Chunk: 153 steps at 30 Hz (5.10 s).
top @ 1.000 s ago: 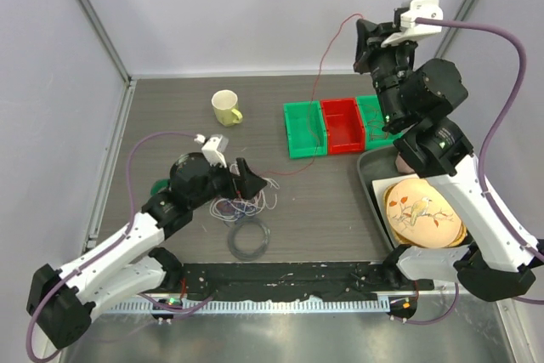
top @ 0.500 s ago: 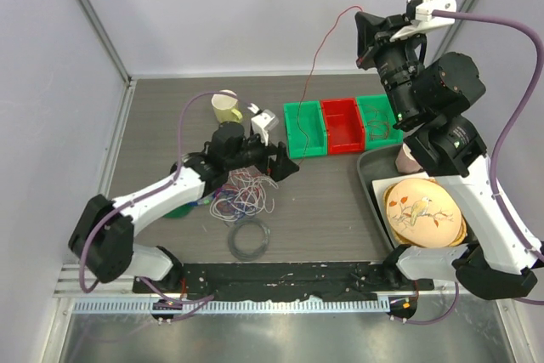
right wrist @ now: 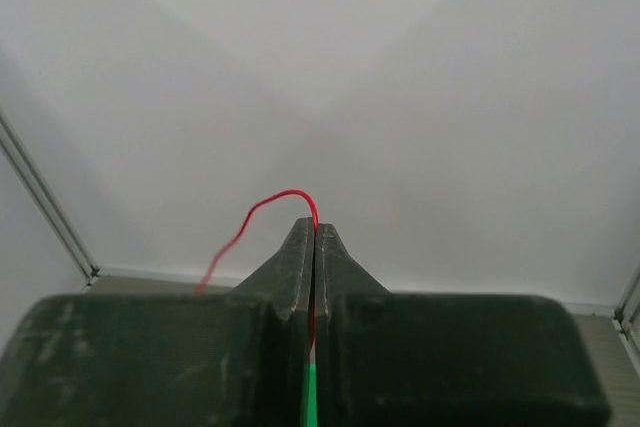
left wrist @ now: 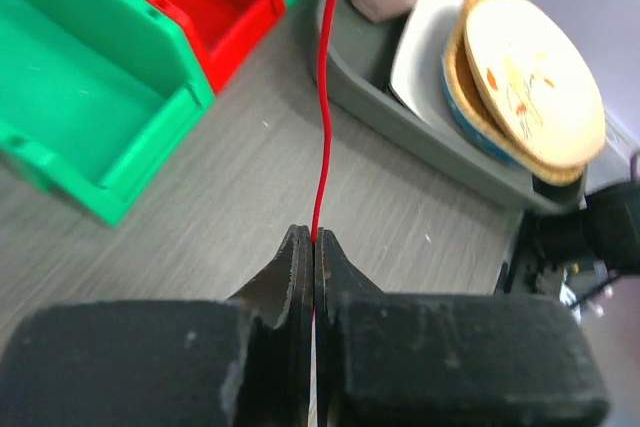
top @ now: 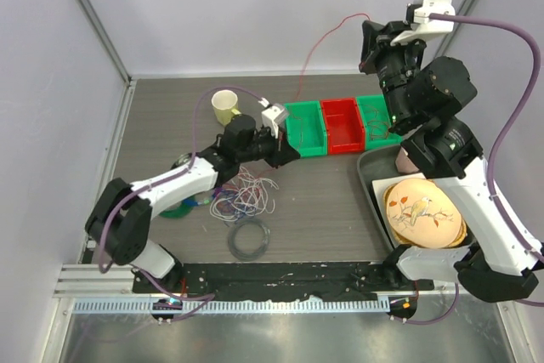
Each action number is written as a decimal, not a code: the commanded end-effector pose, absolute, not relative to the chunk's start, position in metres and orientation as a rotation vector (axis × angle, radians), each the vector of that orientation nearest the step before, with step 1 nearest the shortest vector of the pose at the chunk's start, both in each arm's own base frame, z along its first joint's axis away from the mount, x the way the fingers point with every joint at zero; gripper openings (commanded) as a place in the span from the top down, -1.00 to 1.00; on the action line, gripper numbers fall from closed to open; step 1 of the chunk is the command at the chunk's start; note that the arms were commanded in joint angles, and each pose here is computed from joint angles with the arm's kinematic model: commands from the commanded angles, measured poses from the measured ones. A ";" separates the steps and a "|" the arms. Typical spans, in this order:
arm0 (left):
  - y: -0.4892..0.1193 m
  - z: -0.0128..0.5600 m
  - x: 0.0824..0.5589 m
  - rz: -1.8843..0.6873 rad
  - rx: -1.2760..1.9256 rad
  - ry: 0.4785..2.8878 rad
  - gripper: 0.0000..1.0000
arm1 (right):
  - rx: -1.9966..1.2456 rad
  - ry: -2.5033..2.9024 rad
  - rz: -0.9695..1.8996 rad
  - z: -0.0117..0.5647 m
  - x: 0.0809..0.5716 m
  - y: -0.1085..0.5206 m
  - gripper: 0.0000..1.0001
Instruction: Untangle the cables
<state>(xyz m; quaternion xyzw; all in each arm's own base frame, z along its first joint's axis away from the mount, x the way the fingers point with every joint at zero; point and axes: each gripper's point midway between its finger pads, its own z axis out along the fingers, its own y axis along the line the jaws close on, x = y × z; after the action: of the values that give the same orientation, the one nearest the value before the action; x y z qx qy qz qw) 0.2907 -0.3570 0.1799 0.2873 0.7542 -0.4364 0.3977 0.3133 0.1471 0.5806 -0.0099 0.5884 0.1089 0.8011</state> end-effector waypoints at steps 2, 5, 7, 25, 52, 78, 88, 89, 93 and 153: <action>-0.323 0.321 0.313 -0.971 0.450 1.621 1.00 | 0.085 1.307 0.192 0.551 0.304 0.121 0.98; -0.302 0.398 0.303 -0.975 0.360 1.465 1.00 | -0.045 1.395 0.257 0.495 0.298 0.141 0.92; -0.292 0.454 0.292 -1.001 0.337 1.355 1.00 | -0.116 1.467 0.334 0.442 0.297 0.161 0.88; -0.279 0.516 0.261 -1.120 0.295 1.334 0.99 | -0.575 1.523 0.784 0.317 0.224 0.234 -0.37; -0.319 0.430 0.238 -1.335 0.480 1.502 1.00 | -0.671 1.277 1.106 0.356 0.261 0.330 -0.45; -0.313 0.368 0.214 -1.338 0.601 1.586 1.00 | -0.864 1.204 1.006 0.331 0.218 0.303 -0.65; -0.321 0.369 0.193 -1.470 0.690 1.542 0.99 | -0.904 1.171 1.181 0.328 0.249 0.359 -0.50; -0.321 0.372 0.192 -1.483 0.689 1.529 0.99 | -0.903 1.104 1.200 0.337 0.246 0.361 -0.46; -0.321 0.376 0.191 -1.497 0.673 1.515 0.99 | -0.849 0.976 1.329 0.346 0.229 0.359 -0.43; -0.364 0.198 0.273 -1.522 0.367 1.705 -1.00 | -0.257 1.394 0.909 0.491 0.285 0.266 0.98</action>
<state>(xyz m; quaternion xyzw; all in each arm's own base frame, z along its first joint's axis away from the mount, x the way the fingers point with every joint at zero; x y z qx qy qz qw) 0.2880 -0.3632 0.1529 0.1118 0.7425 -0.5478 0.3690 0.2891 0.2731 0.4642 -0.1253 0.6385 0.3989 0.6461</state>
